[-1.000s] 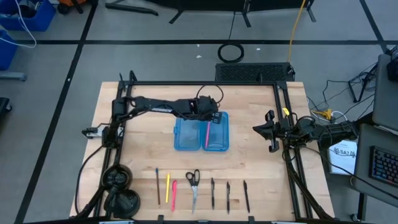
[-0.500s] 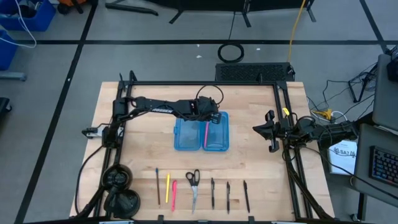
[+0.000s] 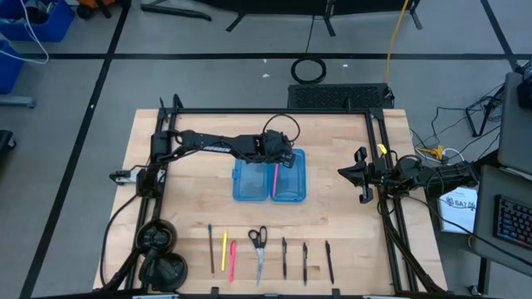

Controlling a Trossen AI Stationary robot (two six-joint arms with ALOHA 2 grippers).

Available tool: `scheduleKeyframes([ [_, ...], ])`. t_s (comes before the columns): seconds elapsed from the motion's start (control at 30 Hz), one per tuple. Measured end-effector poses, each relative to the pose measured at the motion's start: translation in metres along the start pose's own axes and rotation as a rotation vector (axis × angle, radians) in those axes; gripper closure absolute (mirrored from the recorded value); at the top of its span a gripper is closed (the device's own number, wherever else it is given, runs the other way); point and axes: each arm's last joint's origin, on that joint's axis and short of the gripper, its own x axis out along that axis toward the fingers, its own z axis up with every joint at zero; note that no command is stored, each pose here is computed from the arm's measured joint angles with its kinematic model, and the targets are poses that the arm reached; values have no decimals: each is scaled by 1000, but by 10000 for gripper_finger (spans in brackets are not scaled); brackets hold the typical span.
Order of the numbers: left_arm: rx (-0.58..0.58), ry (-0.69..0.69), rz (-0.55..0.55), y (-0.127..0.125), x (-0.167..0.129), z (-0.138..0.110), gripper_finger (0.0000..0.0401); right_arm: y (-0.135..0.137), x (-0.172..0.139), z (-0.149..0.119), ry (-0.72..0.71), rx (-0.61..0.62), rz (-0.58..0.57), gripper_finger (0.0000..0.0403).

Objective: Pick & place school supplies into a supply box
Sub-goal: Put the pink pencil into the blue supply box

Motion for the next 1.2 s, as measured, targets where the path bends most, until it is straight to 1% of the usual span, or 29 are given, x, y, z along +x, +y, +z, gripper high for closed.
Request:
scheduleKeyframes([
  [0.1,7,8,-3,0,0,0,388,0,0,0,0,0,0,403],
  [0.23,15,27,12,1,7,-4,393,0,0,0,0,0,0,403],
  [0.43,20,73,2,1,25,-14,387,0,0,1,-9,-1,0,403],
  [0.53,29,87,11,3,33,-18,393,0,0,0,-5,-1,-1,403],
  [0.67,41,95,12,4,41,-21,391,0,1,0,-1,-6,-1,403],
  [0.73,42,95,3,3,43,-21,376,0,1,-1,7,-8,0,403],
  [0.97,58,99,-18,2,39,-19,301,0,1,-1,7,-8,-1,403],
  [1.07,63,91,-30,1,36,-16,279,0,1,-1,7,-3,-1,403],
  [1.2,76,78,-54,-5,31,-9,261,0,1,-1,6,-1,1,403],
])
